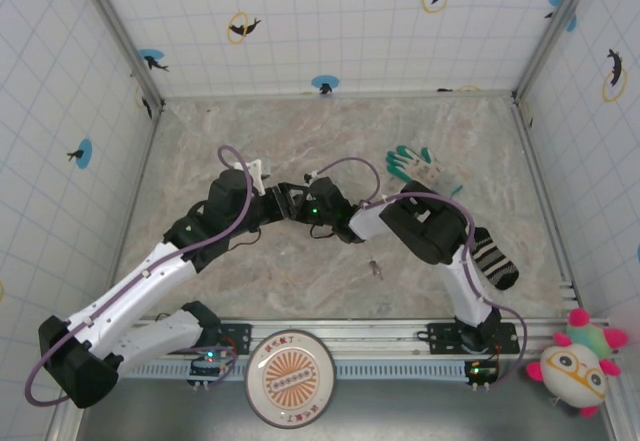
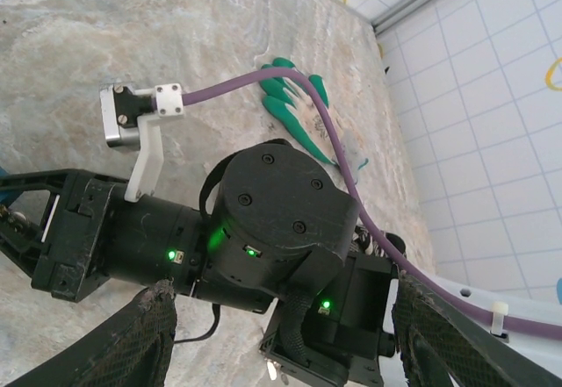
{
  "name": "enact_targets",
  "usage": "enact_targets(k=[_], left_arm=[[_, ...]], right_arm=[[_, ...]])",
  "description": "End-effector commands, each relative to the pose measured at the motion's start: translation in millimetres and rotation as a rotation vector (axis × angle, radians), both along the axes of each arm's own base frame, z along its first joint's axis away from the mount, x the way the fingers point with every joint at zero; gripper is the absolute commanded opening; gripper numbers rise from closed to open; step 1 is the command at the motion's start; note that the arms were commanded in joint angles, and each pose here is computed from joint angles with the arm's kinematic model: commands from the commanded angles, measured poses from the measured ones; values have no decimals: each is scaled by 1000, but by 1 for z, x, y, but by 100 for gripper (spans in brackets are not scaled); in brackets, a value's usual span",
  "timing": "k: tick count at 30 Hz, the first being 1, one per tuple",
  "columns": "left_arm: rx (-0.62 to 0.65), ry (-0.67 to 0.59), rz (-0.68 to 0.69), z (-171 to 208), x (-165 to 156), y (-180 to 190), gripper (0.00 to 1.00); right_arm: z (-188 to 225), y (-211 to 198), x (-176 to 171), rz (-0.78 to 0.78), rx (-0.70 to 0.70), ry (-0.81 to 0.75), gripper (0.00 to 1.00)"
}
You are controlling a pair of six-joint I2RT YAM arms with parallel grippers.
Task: Unlock with the key
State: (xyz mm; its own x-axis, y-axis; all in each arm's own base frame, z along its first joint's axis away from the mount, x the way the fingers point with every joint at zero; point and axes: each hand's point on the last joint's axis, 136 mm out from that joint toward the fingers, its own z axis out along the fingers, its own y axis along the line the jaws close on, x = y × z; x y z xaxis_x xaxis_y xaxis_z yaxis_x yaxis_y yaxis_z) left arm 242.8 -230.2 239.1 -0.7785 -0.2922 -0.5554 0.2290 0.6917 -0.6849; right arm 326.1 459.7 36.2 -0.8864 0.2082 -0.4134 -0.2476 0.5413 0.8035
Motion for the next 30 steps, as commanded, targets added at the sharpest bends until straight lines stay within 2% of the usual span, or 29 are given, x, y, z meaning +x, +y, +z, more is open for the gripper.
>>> enact_targets(k=[1, 11, 15, 24, 26, 30], left_arm=[[-7, 8, 1, -4, 0, -2, 66], [-10, 7, 12, -3, 0, 0, 66], [-9, 5, 22, -3, 1, 2, 66], [1, -6, 58, -4, 4, 9, 67], [6, -1, 72, -7, 4, 11, 74], [21, 13, 86, -14, 6, 13, 76]], right_arm=[[9, 10, 7, -10, 24, -20, 16], [12, -11, 13, -46, -43, -37, 32], [24, -30, 12, -59, -122, -88, 37], [49, -98, -2, -125, -311, -171, 44], [57, -113, -8, -135, -370, -208, 44], [73, -144, -20, -168, -429, -264, 45]])
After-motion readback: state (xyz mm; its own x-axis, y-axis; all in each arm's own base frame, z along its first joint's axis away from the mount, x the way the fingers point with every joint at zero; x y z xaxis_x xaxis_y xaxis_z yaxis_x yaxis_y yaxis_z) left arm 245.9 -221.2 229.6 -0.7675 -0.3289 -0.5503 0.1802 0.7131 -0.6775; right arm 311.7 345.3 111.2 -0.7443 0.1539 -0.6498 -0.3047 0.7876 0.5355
